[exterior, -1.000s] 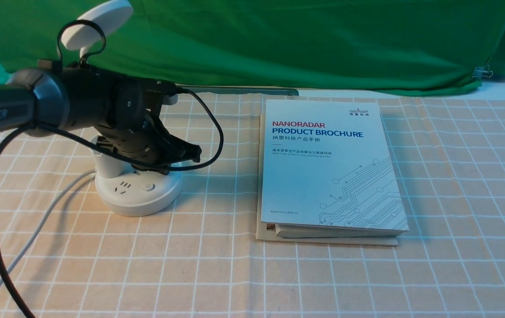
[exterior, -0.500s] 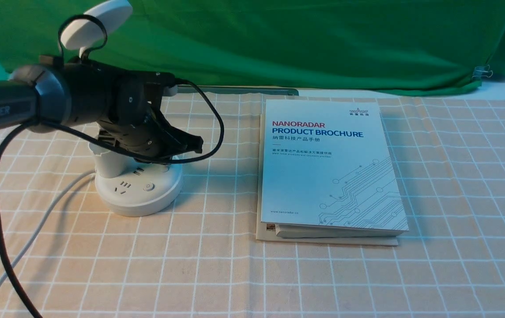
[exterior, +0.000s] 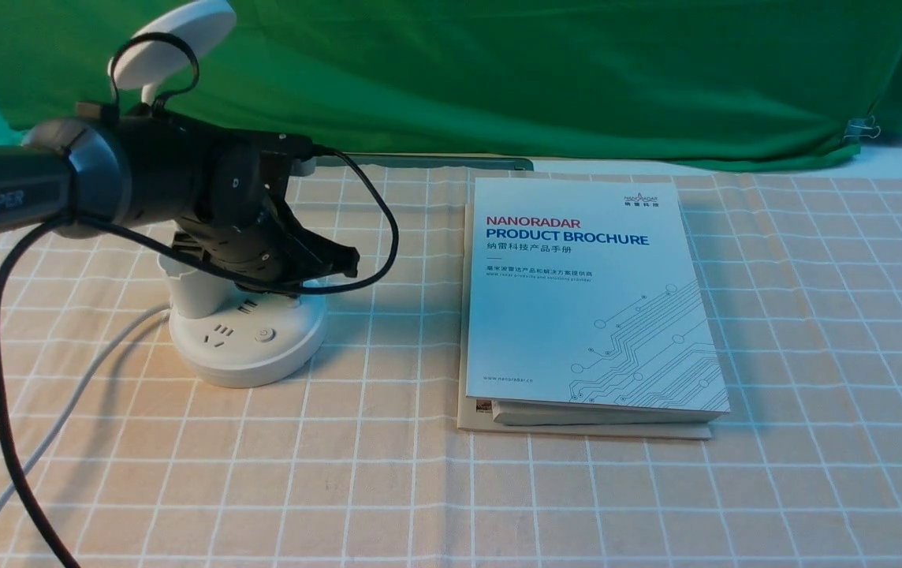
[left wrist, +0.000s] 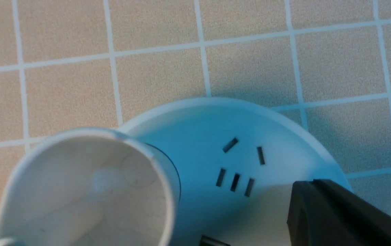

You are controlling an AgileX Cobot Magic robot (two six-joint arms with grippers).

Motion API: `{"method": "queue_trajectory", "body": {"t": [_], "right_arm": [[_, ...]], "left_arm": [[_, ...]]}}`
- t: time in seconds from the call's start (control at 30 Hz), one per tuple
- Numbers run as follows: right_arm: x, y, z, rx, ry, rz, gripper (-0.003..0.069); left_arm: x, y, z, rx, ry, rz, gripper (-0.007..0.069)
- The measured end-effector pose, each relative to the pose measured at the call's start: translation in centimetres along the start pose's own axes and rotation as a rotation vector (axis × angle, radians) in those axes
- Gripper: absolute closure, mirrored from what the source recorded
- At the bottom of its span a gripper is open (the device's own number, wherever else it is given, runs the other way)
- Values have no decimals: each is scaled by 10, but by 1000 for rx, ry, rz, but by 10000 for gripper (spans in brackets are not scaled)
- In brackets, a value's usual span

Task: Turn on the table lamp on the light coffee tablecloth with your hand.
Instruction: 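Press the power button on the lamp base to turn the lamp on with the left gripper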

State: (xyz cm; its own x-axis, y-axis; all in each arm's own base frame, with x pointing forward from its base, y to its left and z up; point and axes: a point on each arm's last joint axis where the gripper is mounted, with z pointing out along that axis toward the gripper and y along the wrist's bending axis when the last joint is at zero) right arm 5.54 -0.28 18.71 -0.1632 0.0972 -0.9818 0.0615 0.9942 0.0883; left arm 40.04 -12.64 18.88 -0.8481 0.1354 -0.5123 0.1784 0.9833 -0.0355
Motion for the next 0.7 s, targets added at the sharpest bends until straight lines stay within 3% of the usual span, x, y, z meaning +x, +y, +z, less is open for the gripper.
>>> {"method": "queue_trajectory", "body": {"t": [0.7], "right_arm": [[0, 0, 0, 0, 0, 0, 419]], "left_arm": [[6, -2, 5, 20, 56, -31, 623]]}}
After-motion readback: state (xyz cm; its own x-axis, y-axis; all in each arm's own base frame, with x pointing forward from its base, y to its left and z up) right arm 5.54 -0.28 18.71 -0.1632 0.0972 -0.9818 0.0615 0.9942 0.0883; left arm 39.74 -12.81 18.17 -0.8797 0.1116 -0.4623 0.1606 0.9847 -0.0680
